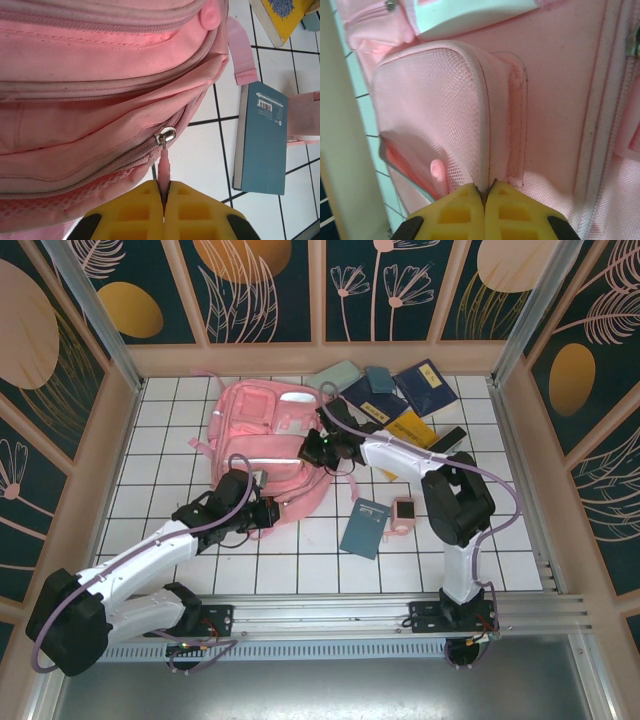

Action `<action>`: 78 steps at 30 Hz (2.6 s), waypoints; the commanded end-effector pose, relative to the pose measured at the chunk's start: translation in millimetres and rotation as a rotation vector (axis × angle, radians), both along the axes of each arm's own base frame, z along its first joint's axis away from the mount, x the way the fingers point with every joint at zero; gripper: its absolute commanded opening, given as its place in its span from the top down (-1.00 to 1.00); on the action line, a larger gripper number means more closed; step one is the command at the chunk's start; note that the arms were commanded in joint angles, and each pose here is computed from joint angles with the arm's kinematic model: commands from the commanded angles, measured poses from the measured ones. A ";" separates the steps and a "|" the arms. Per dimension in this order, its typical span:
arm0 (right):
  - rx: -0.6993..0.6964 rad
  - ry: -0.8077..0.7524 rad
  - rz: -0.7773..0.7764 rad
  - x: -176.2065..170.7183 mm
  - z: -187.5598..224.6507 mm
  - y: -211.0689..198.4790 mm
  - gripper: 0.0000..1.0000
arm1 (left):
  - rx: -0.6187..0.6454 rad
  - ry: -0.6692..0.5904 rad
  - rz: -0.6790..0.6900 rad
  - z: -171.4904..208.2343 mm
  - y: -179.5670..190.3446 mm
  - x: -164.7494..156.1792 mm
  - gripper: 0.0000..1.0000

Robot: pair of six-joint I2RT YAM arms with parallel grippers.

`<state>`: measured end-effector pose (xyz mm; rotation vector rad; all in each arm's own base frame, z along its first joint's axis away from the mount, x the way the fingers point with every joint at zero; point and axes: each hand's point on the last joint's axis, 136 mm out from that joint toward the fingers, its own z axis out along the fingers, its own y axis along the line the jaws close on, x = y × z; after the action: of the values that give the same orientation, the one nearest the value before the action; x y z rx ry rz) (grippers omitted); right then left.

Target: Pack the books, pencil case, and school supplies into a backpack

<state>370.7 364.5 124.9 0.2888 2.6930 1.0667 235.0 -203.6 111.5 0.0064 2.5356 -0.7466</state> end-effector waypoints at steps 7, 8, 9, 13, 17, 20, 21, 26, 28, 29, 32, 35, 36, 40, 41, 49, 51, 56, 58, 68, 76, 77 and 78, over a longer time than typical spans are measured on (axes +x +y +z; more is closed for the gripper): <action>0.064 -0.064 -0.013 7.9 42.9 -15.6 1.00 | 0.141 -0.016 0.080 0.3 26.7 4.5 1.00; 0.062 -0.067 -0.018 8.9 43.1 -18.6 1.00 | 0.145 -0.007 0.086 -1.0 28.6 2.9 1.00; 0.060 -0.070 -0.023 10.0 43.1 -21.8 1.00 | 0.147 0.000 0.094 -0.8 30.0 1.9 1.00; 0.024 -0.094 -0.038 14.5 43.7 -31.8 1.00 | 0.131 -0.004 0.115 10.8 33.6 -1.1 1.00; 0.008 -0.101 -0.041 18.2 42.0 -37.3 1.00 | 0.141 -0.011 0.133 20.0 40.6 -4.5 1.00; 0.004 -0.103 -0.043 21.4 41.2 -41.6 1.00 | 0.179 -0.009 0.156 16.5 50.3 -6.7 1.00; 0.004 -0.103 -0.043 22.2 40.9 -42.4 1.00 | 0.194 -0.006 0.172 13.5 54.8 -7.1 1.00; -0.002 -0.113 -0.038 26.6 43.0 -48.6 1.00 | 0.192 0.017 0.278 6.2 76.8 -4.8 1.00; -0.003 -0.117 -0.033 27.3 44.3 -50.8 1.00 | 0.174 0.024 0.324 6.8 86.8 -1.5 1.00; -0.004 -0.117 -0.028 26.6 44.1 -50.9 1.00 | 0.165 0.025 0.348 7.6 92.4 0.2 1.00; -0.010 -0.120 -0.011 24.3 44.3 -51.3 1.00 | 0.145 0.035 0.393 6.3 102.1 3.8 1.00; -0.017 -0.123 -0.021 29.3 43.8 -61.2 1.00 | 0.138 0.073 0.416 -6.3 105.7 4.1 1.00; -0.017 -0.124 -0.023 31.0 44.0 -63.7 1.00 | 0.135 0.080 0.428 -10.0 107.9 5.0 1.00; -0.033 -0.134 -0.017 31.5 43.2 -69.8 1.00 | 0.112 0.096 0.504 -23.7 121.7 9.7 1.00; -0.038 -0.137 -0.018 32.0 42.8 -73.0 1.00 | 0.099 0.094 0.515 -23.8 123.3 11.6 1.00; -0.052 -0.134 0.038 43.1 29.3 -70.3 0.55 | 0.007 0.009 0.429 6.1 106.4 17.5 1.00; -0.052 -0.131 0.058 46.4 24.6 -63.7 0.23 | -0.020 0.020 0.410 7.5 101.5 14.5 1.00; -0.115 -0.251 0.015 43.9 49.7 -71.2 -0.28 | -0.051 0.023 0.404 6.9 99.4 7.5 1.00; -0.168 -0.276 -0.053 39.2 54.9 -91.2 -0.35 | -0.047 -0.003 0.418 12.8 103.7 6.3 1.00; -0.406 -0.075 -0.232 35.1 -42.3 -160.9 0.75 | -0.082 -0.029 0.412 21.3 103.0 0.0 1.00; -0.412 -0.025 -0.103 62.9 -83.1 -117.1 1.00 | -0.144 -0.033 0.305 30.7 80.9 -6.9 1.00; -0.408 -0.028 -0.082 69.1 -84.6 -108.6 1.00 | -0.144 -0.030 0.289 29.4 77.1 -8.3 1.00; -0.397 -0.021 -0.060 71.1 -90.1 -100.8 1.00 | -0.142 -0.027 0.276 28.1 73.3 -9.7 1.00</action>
<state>429.0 230.4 24.9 0.4041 2.7860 0.4049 225.9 -113.8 129.8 -0.4465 2.4077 -0.7203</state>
